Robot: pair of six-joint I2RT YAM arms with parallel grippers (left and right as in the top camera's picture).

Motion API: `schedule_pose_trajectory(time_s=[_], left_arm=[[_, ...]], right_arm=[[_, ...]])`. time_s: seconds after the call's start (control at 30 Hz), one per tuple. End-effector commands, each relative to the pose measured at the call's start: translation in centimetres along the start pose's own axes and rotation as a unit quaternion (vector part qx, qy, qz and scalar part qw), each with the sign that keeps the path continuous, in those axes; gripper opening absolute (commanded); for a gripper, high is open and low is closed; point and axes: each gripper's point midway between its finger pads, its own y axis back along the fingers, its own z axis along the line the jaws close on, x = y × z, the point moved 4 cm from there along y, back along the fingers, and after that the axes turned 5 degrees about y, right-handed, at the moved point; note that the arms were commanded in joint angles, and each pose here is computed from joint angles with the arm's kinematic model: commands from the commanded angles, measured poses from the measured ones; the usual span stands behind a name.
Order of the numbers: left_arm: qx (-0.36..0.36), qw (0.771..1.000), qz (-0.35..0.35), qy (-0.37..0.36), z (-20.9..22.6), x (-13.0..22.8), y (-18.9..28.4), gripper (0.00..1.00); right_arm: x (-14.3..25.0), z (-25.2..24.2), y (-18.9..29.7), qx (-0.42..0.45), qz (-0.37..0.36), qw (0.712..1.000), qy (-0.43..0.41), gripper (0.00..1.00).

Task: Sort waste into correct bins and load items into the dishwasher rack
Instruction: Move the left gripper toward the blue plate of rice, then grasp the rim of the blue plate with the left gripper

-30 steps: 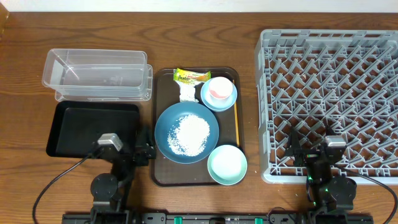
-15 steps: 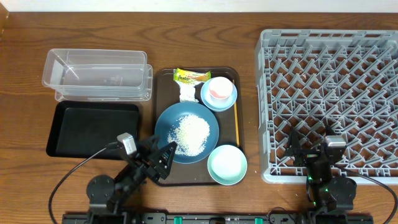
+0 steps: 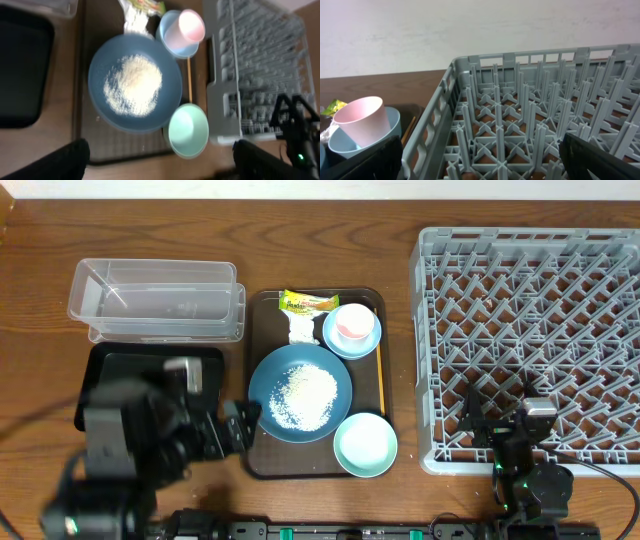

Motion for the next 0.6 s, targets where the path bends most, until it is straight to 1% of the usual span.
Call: schedule_pose_trajectory(time_s=[0.0, 0.07, 0.13, 0.17, 0.23, 0.27, 0.37, 0.43, 0.47, 0.5, 0.57], left_arm=[[0.019, 0.999, 0.035, -0.011, -1.7, -1.7, 0.2, 0.94], [0.065, 0.996, 0.066, -0.005, -3.0, -1.8, -0.4, 0.94], [0.113, 0.989, 0.085, -0.037, -4.2, -1.8, -0.8, 0.94], [0.121, 0.987, 0.093, -0.050, -4.5, -1.7, -1.1, 0.94], [0.106, 0.987, 0.111, -0.056, -4.6, -1.2, -1.7, 0.94], [0.081, 0.988, 0.122, -0.056, -4.3, -0.8, -2.2, 0.94], [-0.051, 0.988, 0.135, -0.053, -2.1, 0.1, -3.5, 0.94], [-0.159, 0.980, 0.114, -0.039, -0.2, 0.1, -3.9, 0.94], [-0.193, 0.976, 0.099, -0.030, 0.3, 0.0, -3.9, 0.94], [-0.220, 0.972, 0.084, -0.023, 0.7, -0.3, -4.0, 0.94], [-0.237, 0.969, 0.067, -0.018, 0.8, -0.7, -4.2, 0.94]], right_arm=[[0.1, -0.2, 0.0, 0.007, 0.001, 1.000, 0.004, 0.99], [0.1, -0.2, 0.0, 0.007, 0.001, 1.000, 0.004, 0.99], [0.1, -0.2, 0.0, 0.007, 0.001, 1.000, 0.004, 0.99], [0.1, -0.2, 0.0, 0.007, 0.001, 1.000, 0.004, 0.99], [0.1, -0.2, 0.0, 0.007, 0.001, 1.000, 0.004, 0.99], [0.1, -0.2, 0.0, 0.007, 0.001, 1.000, 0.004, 0.99], [0.1, -0.2, 0.0, 0.007, 0.001, 1.000, 0.004, 0.99], [0.1, -0.2, 0.0, 0.007, 0.001, 1.000, 0.004, 0.99], [0.1, -0.2, 0.0, 0.007, 0.001, 1.000, 0.004, 0.99], [0.1, -0.2, 0.0, 0.007, 0.001, 1.000, 0.004, 0.99], [0.1, -0.2, 0.0, 0.007, 0.001, 1.000, 0.004, 0.99]])
